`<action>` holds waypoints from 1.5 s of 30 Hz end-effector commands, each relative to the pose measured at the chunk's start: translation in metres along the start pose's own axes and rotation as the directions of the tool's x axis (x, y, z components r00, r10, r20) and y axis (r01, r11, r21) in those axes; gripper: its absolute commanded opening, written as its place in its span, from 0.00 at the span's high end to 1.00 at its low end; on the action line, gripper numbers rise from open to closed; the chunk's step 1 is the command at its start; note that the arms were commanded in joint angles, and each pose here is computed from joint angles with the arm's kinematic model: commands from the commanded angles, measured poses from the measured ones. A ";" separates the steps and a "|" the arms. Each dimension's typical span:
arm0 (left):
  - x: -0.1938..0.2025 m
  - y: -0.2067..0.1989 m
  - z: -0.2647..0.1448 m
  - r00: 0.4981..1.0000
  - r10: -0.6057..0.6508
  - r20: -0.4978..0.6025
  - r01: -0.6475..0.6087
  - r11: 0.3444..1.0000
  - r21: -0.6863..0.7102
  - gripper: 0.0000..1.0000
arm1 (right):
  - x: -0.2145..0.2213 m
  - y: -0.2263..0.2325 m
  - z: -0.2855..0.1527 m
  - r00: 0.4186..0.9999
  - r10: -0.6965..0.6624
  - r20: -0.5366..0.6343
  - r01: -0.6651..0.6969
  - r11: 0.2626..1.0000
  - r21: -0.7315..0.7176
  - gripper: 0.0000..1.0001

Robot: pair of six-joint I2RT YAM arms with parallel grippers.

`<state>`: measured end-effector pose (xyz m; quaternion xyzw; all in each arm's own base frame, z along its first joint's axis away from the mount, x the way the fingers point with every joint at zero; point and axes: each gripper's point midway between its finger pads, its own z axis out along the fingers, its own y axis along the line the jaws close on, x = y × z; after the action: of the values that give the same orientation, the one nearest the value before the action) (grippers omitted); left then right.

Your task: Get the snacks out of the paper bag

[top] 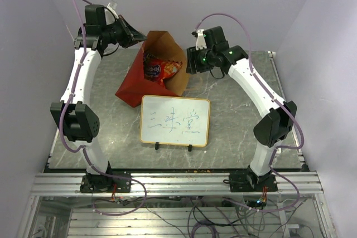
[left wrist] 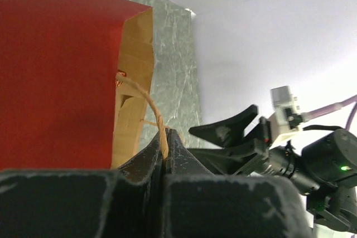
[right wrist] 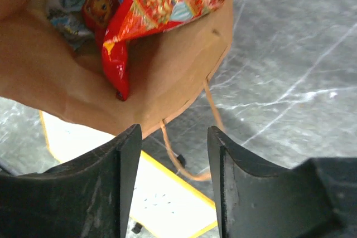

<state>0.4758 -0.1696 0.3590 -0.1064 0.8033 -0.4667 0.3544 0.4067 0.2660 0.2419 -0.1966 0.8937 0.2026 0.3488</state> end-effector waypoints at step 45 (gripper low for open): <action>0.038 0.007 -0.023 0.958 0.244 -0.149 -0.253 0.966 -0.043 0.93 | 0.000 0.046 0.126 -0.091 -0.889 0.448 0.996 -0.075 0.052 0.26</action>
<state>0.4343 -0.1635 0.3362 -0.0021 0.8525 -0.3920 0.3459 0.4461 0.3543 0.1602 -0.7752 0.4028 0.0611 0.4829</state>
